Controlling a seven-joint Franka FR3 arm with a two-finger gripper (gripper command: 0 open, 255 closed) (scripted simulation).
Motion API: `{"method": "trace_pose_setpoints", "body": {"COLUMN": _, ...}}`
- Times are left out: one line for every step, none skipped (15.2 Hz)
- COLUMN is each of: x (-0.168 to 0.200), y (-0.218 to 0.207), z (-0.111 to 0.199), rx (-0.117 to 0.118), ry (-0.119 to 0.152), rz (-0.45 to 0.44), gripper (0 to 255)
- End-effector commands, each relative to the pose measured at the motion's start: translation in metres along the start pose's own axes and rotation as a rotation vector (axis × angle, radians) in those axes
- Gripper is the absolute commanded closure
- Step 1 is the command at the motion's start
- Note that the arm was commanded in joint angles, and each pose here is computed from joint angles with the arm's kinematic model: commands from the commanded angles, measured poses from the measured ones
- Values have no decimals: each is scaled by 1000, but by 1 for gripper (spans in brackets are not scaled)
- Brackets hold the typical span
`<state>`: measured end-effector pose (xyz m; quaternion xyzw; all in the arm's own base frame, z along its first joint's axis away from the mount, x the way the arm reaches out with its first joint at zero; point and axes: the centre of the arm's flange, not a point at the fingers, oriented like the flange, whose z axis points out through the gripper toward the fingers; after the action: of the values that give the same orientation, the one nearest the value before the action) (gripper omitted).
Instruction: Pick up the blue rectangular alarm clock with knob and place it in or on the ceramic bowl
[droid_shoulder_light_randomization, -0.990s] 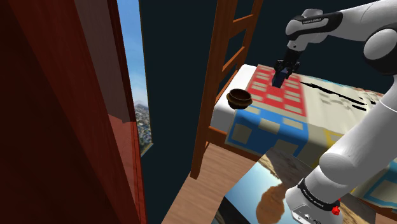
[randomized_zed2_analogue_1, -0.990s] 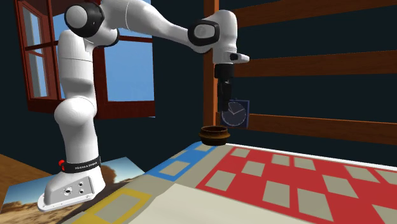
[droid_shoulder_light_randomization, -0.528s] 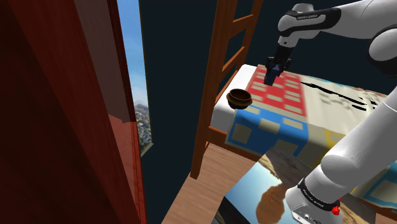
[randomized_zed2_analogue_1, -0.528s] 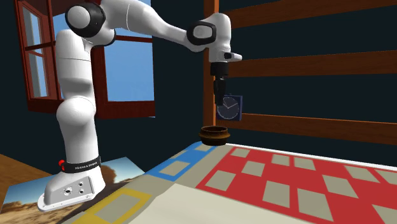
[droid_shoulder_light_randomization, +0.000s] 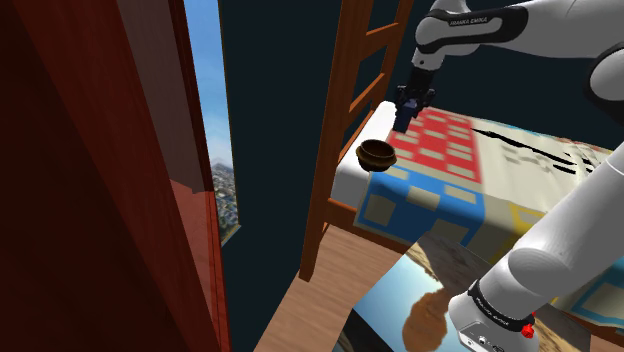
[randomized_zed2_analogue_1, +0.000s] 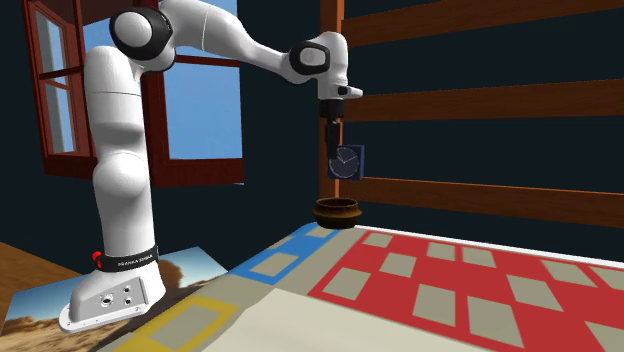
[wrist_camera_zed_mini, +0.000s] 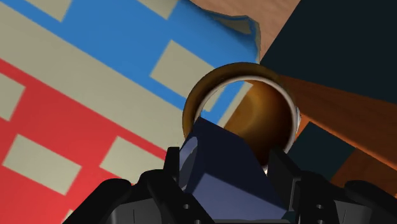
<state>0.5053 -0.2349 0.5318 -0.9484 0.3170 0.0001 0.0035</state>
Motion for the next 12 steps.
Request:
{"method": "trace_pose_setpoints", "body": {"x": -7, "y": -27, "z": -1, "rx": 0, "ry": 0, "rz": 1, "gripper": 255}}
{"method": "trace_pose_setpoints", "body": {"x": -10, "y": -40, "z": -2, "rx": 0, "ry": 0, "rz": 1, "gripper": 255}}
{"method": "trace_pose_setpoints", "body": {"x": -12, "y": -53, "z": -3, "rx": 0, "ry": 0, "rz": 1, "gripper": 255}}
{"method": "trace_pose_setpoints", "body": {"x": -14, "y": -69, "z": -4, "rx": 0, "ry": 0, "rz": 1, "gripper": 255}}
{"method": "trace_pose_setpoints", "body": {"x": -14, "y": -69, "z": 1, "rx": 0, "ry": 0, "rz": 1, "gripper": 255}}
{"method": "trace_pose_setpoints", "body": {"x": -14, "y": -69, "z": 6, "rx": 0, "ry": 0, "rz": 1, "gripper": 255}}
{"method": "trace_pose_setpoints", "body": {"x": -14, "y": -69, "z": 12, "rx": 0, "ry": 0, "rz": 1, "gripper": 255}}
{"method": "trace_pose_setpoints", "body": {"x": -14, "y": -69, "z": 17, "rx": 0, "ry": 0, "rz": 1, "gripper": 255}}
{"method": "trace_pose_setpoints", "body": {"x": -14, "y": -69, "z": 22, "rx": 0, "ry": 0, "rz": 1, "gripper": 255}}
{"method": "trace_pose_setpoints", "body": {"x": -14, "y": -68, "z": 27, "rx": 0, "ry": 0, "rz": 1, "gripper": 255}}
{"method": "trace_pose_setpoints", "body": {"x": -14, "y": -68, "z": 33, "rx": 0, "ry": 0, "rz": 1, "gripper": 255}}
{"method": "trace_pose_setpoints", "body": {"x": -14, "y": -68, "z": 38, "rx": 0, "ry": 0, "rz": 1, "gripper": 255}}
